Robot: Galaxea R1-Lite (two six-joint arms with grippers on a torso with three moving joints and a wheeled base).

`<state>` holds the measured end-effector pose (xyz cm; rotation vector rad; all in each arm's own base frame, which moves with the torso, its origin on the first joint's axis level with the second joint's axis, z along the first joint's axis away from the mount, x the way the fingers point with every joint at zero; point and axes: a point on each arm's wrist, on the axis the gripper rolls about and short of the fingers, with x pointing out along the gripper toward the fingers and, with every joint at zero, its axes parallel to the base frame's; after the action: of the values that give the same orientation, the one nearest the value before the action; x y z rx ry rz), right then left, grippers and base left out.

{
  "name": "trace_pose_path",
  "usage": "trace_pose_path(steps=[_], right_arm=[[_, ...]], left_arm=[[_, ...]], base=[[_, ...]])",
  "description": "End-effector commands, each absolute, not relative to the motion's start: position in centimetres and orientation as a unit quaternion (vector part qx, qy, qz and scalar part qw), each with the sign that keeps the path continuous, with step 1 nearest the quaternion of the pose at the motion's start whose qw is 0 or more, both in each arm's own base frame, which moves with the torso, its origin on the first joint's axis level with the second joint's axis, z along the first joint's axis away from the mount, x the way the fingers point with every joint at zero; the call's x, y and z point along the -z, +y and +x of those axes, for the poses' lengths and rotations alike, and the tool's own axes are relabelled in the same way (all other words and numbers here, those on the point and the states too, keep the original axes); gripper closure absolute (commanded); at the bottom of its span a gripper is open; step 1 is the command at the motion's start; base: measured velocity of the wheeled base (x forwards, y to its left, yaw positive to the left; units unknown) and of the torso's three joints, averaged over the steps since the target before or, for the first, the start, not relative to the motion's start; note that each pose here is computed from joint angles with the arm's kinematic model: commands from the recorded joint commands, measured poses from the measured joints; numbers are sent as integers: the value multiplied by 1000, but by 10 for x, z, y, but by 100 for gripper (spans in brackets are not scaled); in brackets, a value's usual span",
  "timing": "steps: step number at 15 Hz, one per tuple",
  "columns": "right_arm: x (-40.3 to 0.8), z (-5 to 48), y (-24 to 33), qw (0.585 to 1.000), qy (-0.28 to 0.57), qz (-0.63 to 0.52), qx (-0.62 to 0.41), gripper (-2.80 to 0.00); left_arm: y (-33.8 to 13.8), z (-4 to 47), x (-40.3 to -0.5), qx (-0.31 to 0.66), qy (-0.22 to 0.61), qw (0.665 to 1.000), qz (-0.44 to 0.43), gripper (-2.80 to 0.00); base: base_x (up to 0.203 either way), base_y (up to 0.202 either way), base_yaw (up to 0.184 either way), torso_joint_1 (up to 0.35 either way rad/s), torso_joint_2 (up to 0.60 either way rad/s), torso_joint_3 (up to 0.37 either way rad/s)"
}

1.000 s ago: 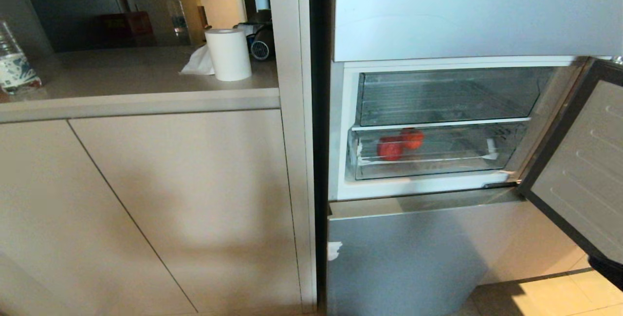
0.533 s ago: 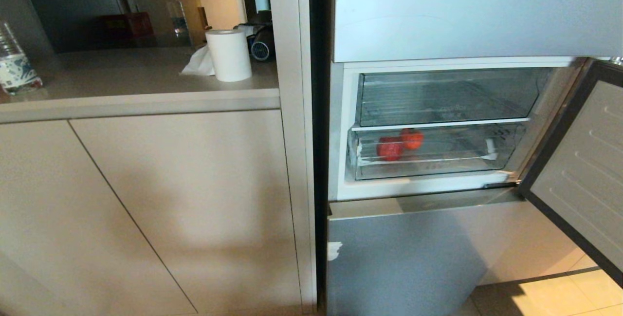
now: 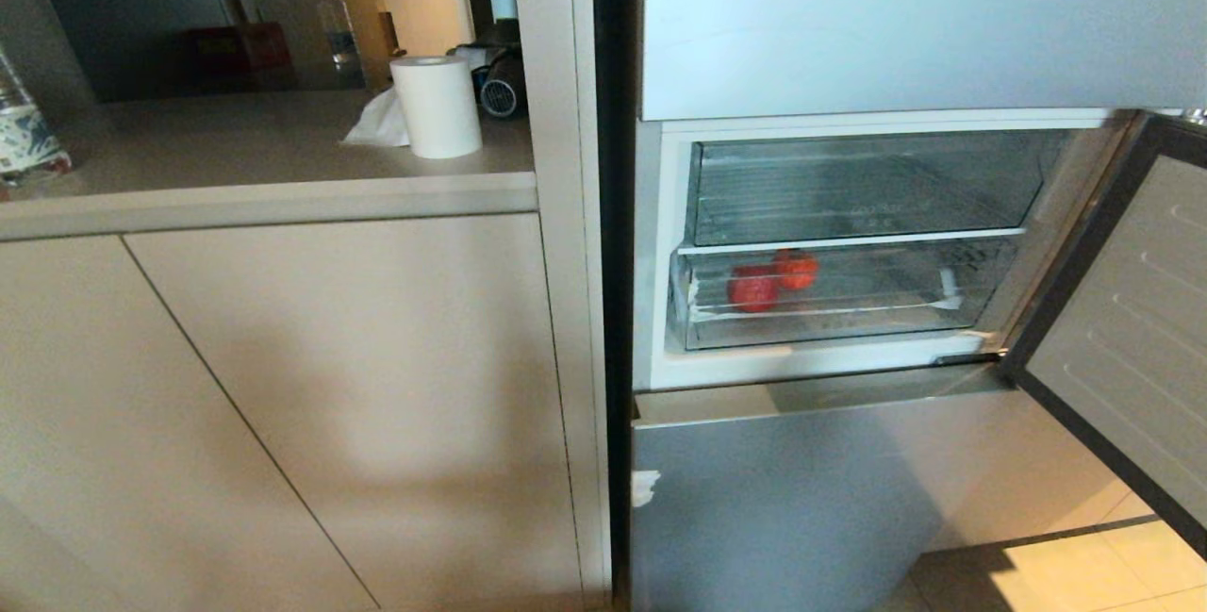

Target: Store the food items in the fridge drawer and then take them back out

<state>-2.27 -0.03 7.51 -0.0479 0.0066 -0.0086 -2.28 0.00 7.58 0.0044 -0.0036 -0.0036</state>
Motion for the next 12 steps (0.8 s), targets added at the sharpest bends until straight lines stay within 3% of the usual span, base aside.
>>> trace_pose_path(steps=[1,12], right_arm=[[-74,-23,0,1000,6,-27,4,0],[-74,-23,0,1000,6,-28,4,0]], left_arm=[[0,-23,-75,2,-1,1000,2,0],[0,-23,-75,2,-2,1000,2,0]], base=[[5,10,-71,7,2,7],[1,6,-172,1,2,2]])
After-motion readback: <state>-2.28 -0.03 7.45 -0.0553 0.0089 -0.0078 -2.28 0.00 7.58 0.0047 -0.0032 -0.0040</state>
